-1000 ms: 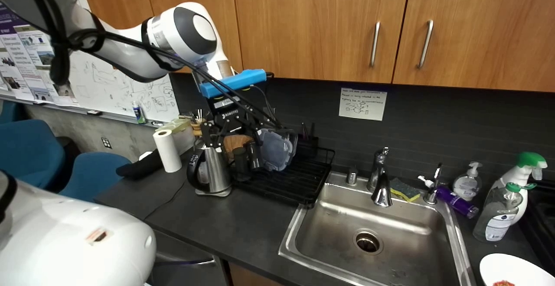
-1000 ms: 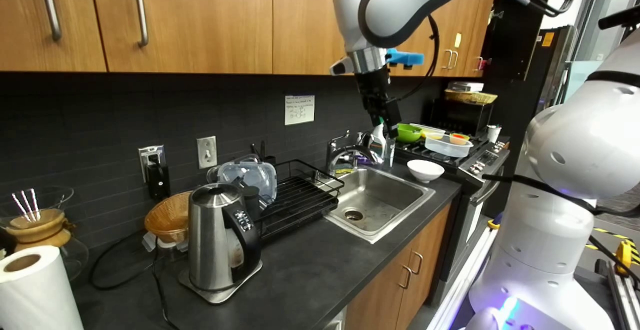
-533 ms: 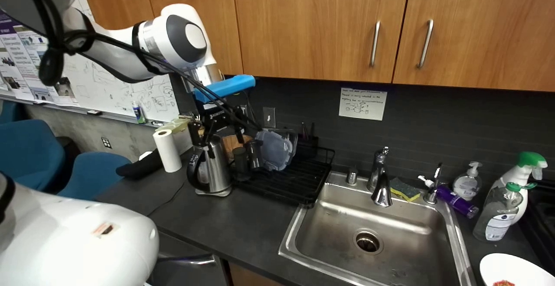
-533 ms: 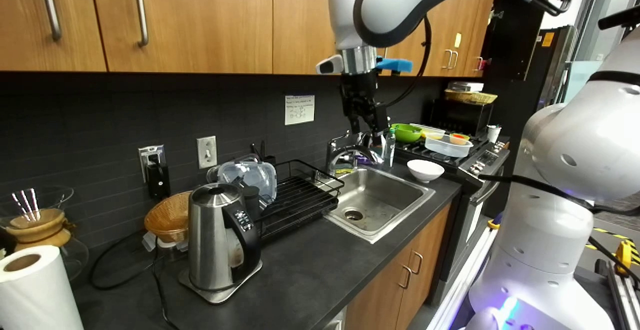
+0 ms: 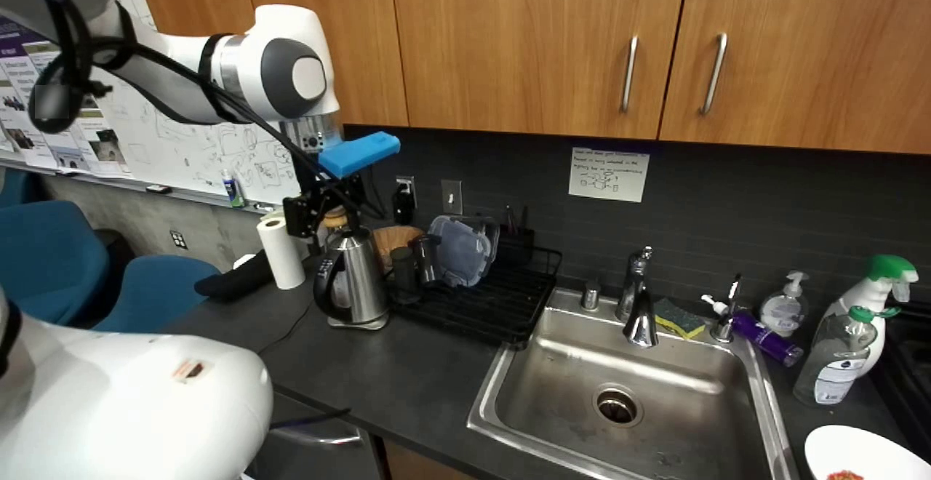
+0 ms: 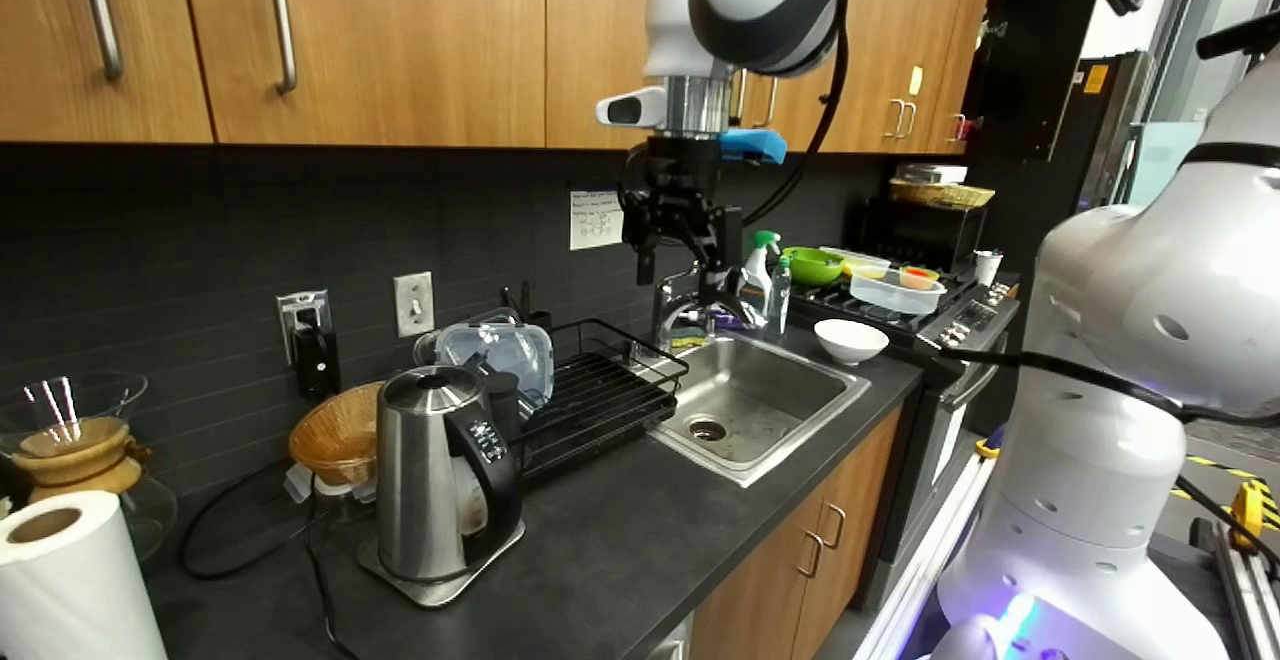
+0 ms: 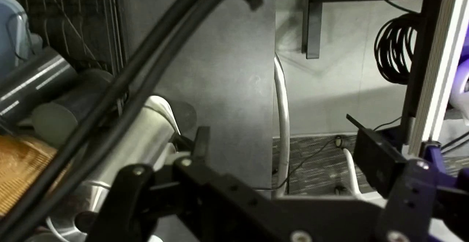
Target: Flip the switch on the electric kettle
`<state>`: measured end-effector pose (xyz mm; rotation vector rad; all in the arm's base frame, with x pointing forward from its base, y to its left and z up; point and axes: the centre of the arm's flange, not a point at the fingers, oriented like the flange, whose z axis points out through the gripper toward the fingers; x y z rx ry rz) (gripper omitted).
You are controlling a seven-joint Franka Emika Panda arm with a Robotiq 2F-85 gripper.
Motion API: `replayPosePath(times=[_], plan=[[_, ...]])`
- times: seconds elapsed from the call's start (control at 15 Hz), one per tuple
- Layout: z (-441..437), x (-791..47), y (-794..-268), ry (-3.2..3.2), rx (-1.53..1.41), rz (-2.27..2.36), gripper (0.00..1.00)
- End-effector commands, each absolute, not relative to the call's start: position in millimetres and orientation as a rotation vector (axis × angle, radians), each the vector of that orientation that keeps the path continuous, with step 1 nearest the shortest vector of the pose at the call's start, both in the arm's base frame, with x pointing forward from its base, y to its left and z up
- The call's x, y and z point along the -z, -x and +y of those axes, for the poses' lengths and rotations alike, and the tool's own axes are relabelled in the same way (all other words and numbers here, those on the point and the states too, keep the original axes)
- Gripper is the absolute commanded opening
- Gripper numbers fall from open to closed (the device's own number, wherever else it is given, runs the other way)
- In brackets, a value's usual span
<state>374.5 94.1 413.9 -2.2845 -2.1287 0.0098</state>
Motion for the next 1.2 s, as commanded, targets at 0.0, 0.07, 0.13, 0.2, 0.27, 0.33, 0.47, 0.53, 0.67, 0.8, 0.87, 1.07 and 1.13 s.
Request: replayPosePath(times=[0.0, 0.07, 0.13, 0.2, 0.27, 0.33, 0.47, 0.53, 0.67, 0.8, 0.87, 1.07, 1.13], plan=[[102.4, -405.6, -379.7, 2.049, 0.050, -2.221, 1.00], [106.8, -402.2, -382.0, 1.991, 0.042, -2.253, 1.00], [110.1, -398.5, -383.7, 1.945, 0.036, -2.273, 1.00], [114.2, -393.4, -385.5, 1.901, 0.017, -2.282, 1.00], [117.7, -388.0, -386.4, 1.864, -0.001, -2.292, 1.00], [122.0, -380.7, -387.4, 1.836, -0.029, -2.300, 1.00], [130.9, -366.8, -389.2, 1.775, -0.092, -2.312, 1.00], [136.7, -359.8, -390.9, 1.760, -0.130, -2.318, 1.00], [149.9, -347.4, -393.6, 1.719, -0.194, -2.326, 1.00], [165.3, -337.0, -396.5, 1.681, -0.238, -2.347, 1.00], [172.7, -332.9, -398.5, 1.669, -0.246, -2.358, 1.00], [194.5, -325.6, -405.6, 1.627, -0.256, -2.381, 1.00], [200.6, -323.7, -408.2, 1.618, -0.254, -2.391, 1.00]])
